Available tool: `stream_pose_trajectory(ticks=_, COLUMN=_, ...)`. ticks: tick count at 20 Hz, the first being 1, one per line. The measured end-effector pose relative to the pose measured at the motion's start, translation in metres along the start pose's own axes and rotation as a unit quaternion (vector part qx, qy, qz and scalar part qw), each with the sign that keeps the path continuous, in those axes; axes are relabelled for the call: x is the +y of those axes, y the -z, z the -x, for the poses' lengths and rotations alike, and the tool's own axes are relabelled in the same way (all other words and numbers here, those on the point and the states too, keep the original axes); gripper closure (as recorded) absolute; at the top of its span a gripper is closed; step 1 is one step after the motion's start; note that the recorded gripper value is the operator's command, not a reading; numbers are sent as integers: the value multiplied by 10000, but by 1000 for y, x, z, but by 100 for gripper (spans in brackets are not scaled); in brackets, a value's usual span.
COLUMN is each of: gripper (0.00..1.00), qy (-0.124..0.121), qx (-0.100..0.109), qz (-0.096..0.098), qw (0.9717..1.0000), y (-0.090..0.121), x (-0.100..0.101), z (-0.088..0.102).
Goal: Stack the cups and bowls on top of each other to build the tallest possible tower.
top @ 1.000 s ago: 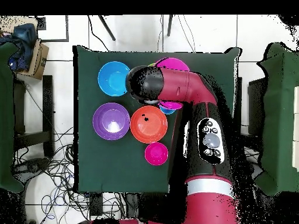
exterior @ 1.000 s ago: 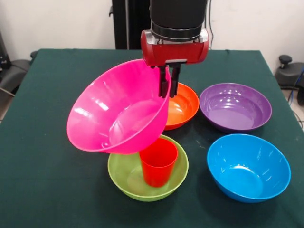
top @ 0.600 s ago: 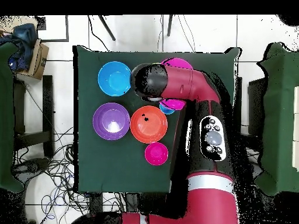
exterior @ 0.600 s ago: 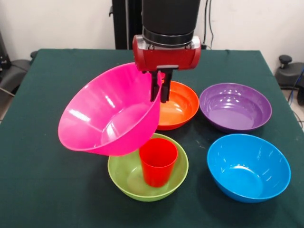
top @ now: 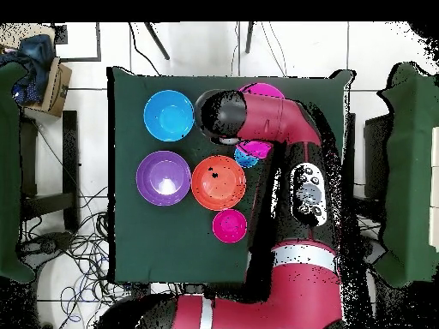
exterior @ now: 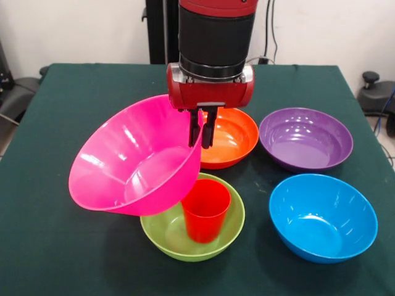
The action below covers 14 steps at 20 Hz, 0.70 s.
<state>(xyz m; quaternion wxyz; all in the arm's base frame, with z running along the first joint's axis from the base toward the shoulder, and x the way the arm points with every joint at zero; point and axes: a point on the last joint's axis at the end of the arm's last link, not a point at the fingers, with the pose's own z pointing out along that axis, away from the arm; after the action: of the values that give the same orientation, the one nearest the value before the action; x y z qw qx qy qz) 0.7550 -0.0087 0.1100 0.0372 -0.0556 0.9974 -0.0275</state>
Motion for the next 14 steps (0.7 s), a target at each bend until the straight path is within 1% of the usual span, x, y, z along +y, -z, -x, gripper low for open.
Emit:
stream_pose_trajectory(ticks=3, gripper=100, qy=-28, qx=28, qz=5, qw=10000, y=-1, x=1, z=1)
stream_pose_trajectory(ticks=5, gripper=100, qy=-81, qx=89, qz=11, qw=9999, y=-1, x=2, z=2)
stream_pose_trajectory(ticks=14, gripper=100, qy=-205, qx=147, qz=7, qw=9997, y=6, x=6, z=7)
